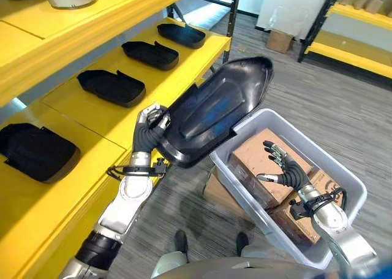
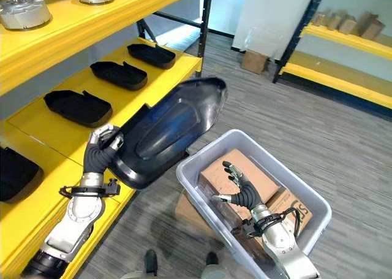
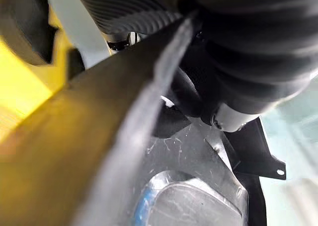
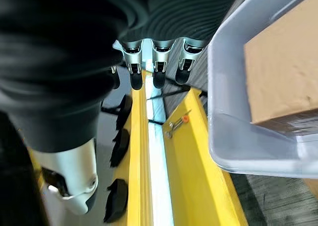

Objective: Move parts from the plastic box to the shelf.

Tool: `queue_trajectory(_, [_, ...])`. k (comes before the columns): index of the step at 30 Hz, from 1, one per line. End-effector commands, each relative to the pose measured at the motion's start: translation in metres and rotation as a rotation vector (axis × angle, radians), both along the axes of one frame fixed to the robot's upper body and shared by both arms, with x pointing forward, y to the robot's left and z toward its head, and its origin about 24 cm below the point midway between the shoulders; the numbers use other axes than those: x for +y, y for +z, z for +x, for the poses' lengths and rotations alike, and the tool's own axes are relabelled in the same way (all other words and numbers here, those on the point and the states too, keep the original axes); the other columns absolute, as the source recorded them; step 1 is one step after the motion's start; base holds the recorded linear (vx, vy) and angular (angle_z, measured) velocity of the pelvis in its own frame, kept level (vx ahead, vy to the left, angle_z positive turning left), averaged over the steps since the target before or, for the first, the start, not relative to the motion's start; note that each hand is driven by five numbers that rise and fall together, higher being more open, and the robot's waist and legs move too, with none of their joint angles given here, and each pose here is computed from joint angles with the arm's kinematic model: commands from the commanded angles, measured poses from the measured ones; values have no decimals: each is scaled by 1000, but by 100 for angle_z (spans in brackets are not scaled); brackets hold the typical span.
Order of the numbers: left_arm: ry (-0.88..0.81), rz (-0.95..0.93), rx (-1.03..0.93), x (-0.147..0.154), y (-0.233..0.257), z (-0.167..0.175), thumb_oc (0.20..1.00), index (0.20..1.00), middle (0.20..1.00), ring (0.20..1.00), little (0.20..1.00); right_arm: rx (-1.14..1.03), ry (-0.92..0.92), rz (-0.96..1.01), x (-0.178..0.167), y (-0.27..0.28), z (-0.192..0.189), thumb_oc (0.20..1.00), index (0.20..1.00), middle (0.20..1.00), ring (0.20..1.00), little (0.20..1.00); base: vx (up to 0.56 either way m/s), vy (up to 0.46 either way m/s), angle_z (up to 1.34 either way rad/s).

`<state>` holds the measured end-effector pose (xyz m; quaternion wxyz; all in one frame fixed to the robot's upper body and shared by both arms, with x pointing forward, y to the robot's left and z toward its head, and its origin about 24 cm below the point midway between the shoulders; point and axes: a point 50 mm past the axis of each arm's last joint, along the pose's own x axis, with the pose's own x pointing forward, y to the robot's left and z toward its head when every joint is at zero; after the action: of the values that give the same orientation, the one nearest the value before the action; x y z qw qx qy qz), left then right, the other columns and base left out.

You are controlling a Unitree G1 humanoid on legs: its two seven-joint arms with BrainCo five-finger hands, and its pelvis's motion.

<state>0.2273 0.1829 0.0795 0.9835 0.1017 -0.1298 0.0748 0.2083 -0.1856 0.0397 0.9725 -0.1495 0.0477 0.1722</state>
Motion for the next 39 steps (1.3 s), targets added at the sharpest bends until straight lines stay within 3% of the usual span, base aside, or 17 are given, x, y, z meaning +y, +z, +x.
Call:
queue_trajectory(1, [15, -42, -284, 4, 53, 5, 200, 200, 200, 200, 200, -152, 116, 36, 16, 34, 20, 1000, 1000, 1000, 1000, 1000, -140, -311, 17])
queue_trajectory(9, [-19, -56, -264, -1, 45, 5, 200, 200, 200, 200, 200, -170, 138, 51, 26, 35, 25, 1000, 1000, 1000, 1000, 1000, -76, -262, 75])
queue_trajectory(16, [61, -50, -238, 6, 41, 6, 200, 200, 200, 200, 200, -172, 224, 37, 48, 31, 27, 1000, 1000, 1000, 1000, 1000, -90, 45, 84])
queue_trajectory(29, [-88, -32, -146, -12, 30, 17, 200, 200, 200, 200, 200, -159, 73, 58, 26, 19, 10, 1000, 1000, 1000, 1000, 1000, -2, -88, 124])
queue_trajectory(39, [25, -94, -124, 1, 25, 6, 200, 200, 200, 200, 200, -124, 178, 38, 32, 20, 12, 1000, 1000, 1000, 1000, 1000, -56, -181, 38])
